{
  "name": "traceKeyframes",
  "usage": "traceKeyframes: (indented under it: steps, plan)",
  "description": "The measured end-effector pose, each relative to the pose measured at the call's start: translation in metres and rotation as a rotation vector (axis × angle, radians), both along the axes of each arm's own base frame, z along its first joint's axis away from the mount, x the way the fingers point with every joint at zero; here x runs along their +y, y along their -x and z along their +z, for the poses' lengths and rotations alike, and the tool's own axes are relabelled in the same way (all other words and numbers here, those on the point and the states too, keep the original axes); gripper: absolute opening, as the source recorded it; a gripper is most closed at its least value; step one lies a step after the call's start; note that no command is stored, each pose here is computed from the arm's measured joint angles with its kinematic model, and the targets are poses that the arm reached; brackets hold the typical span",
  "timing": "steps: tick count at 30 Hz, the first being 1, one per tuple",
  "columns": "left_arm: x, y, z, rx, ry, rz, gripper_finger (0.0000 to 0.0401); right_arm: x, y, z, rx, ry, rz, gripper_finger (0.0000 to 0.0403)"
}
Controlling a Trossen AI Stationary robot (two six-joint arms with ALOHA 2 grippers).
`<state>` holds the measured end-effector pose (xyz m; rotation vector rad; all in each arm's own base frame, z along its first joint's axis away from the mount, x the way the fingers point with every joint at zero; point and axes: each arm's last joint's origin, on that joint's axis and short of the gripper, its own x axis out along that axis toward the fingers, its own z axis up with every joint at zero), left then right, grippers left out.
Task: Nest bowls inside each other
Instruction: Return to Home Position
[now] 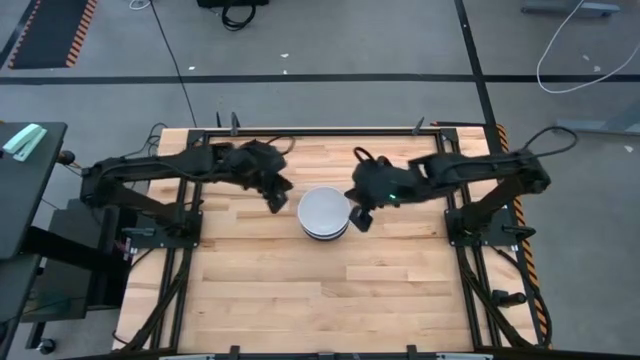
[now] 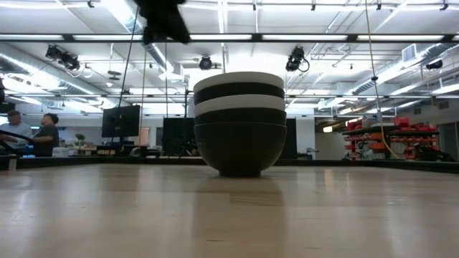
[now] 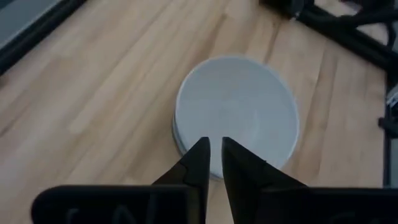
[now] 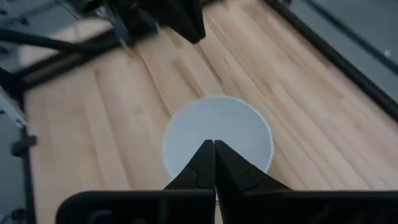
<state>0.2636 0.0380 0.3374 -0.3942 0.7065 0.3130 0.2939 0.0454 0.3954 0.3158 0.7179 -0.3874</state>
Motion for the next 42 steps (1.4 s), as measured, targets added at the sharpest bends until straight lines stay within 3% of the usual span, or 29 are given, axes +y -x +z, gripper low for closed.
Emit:
traceKeyframes:
  steps: [9, 14, 21, 27, 31, 37, 39, 42]
  plan:
    - [-0.022, 0.053, 0.031, -0.135, -0.123, 0.034, 0.0039, 0.040, 0.038, 0.032, -0.208, 0.116, 0.006, 0.0008]
    - [-0.031, 0.078, 0.028, -0.196, -0.162, 0.060, 0.0045, 0.056, 0.049, 0.025, -0.243, 0.137, 0.008, 0.0006]
    - [-0.033, 0.106, 0.019, -0.358, -0.179, 0.120, 0.0040, 0.061, 0.068, 0.002, -0.345, 0.051, 0.010, 0.0008]
    - [-0.033, 0.114, 0.009, -0.474, -0.130, 0.159, 0.0032, 0.061, 0.094, -0.016, -0.558, -0.091, 0.036, 0.0008]
    - [-0.033, 0.115, 0.007, -0.484, -0.064, 0.194, 0.0035, 0.059, 0.112, -0.022, -0.670, -0.129, 0.076, 0.0011]
    - [-0.033, 0.115, 0.006, -0.485, -0.048, 0.193, 0.0041, 0.055, 0.128, -0.024, -0.742, -0.240, 0.067, 0.0014]
    - [-0.034, 0.115, 0.006, -0.483, -0.039, 0.178, 0.0039, 0.054, 0.130, -0.024, -0.738, -0.247, 0.078, 0.0014]
    - [-0.034, 0.115, 0.006, -0.486, -0.025, 0.172, 0.0033, 0.053, 0.131, -0.021, -0.715, -0.169, 0.116, 0.0014]
